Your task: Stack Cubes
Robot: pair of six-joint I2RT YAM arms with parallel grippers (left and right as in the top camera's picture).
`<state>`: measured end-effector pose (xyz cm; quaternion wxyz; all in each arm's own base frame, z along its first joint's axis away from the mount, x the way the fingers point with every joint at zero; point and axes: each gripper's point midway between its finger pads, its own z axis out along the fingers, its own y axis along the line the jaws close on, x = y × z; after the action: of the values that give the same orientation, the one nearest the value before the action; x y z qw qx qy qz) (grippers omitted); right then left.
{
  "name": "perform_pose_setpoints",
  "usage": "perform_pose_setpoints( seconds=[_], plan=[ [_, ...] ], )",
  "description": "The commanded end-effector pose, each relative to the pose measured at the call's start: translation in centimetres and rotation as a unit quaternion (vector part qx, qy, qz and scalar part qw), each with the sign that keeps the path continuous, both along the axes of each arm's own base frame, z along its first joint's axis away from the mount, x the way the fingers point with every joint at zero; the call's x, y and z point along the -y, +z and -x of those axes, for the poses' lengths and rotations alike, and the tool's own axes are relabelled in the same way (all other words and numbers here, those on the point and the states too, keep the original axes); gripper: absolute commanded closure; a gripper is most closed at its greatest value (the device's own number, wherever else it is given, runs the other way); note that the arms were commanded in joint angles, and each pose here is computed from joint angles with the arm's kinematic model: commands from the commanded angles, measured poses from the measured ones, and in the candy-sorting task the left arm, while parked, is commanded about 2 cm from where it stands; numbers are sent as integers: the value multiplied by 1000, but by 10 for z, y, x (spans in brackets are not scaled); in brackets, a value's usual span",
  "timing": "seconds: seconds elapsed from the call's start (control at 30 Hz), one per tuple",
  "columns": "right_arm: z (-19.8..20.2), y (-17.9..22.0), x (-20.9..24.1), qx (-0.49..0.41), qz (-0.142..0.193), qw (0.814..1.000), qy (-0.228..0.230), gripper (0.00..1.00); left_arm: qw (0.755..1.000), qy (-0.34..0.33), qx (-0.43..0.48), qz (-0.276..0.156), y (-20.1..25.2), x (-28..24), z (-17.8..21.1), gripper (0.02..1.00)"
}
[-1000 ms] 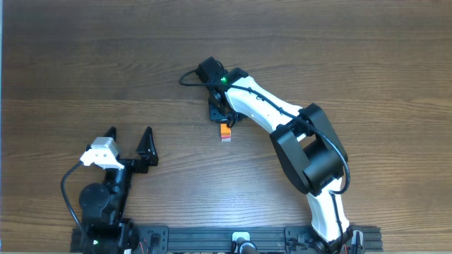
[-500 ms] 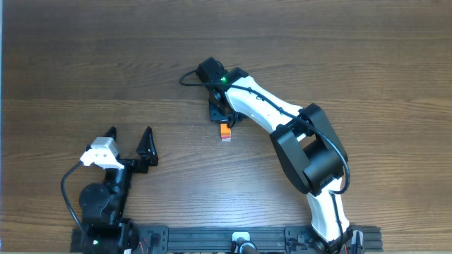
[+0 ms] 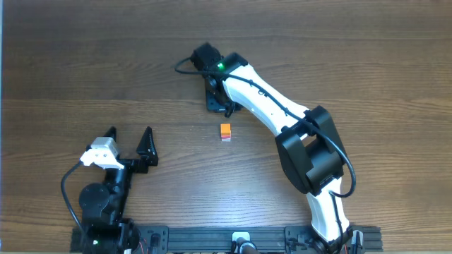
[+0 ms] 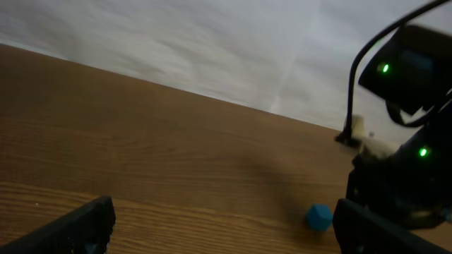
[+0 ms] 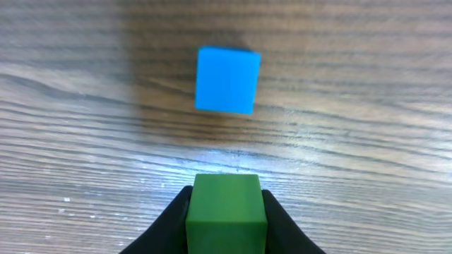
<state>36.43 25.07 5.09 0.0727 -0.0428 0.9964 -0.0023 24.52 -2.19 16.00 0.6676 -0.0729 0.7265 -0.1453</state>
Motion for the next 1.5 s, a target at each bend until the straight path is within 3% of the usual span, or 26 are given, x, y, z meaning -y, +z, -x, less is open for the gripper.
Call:
perform_pose_setpoints(
  seconds=[0.03, 0.3, 0.73, 0.93, 1.07, 1.5],
  plan=[
    [-12, 17, -1, 20, 9, 1000, -2, 779, 1000, -6, 0, -7, -2, 2, 0, 18],
    [-5, 50, 2, 19, 13, 1000, 1, 783, 1000, -6, 0, -7, -2, 2, 0, 18],
    [46, 120, -6, 63, 14, 998, 19, 781, 1000, -6, 0, -7, -2, 2, 0, 18],
    [67, 98, 9, 33, 31, 999, -2, 796, 1000, -6, 0, -7, -2, 2, 0, 18],
    [75, 85, 7, 24, 9, 1000, 1, 820, 1000, -6, 0, -7, -2, 2, 0, 18],
    [79, 62, 4, 13, -8, 1000, 9, 864, 1000, -6, 0, -7, -2, 2, 0, 18]
  ],
)
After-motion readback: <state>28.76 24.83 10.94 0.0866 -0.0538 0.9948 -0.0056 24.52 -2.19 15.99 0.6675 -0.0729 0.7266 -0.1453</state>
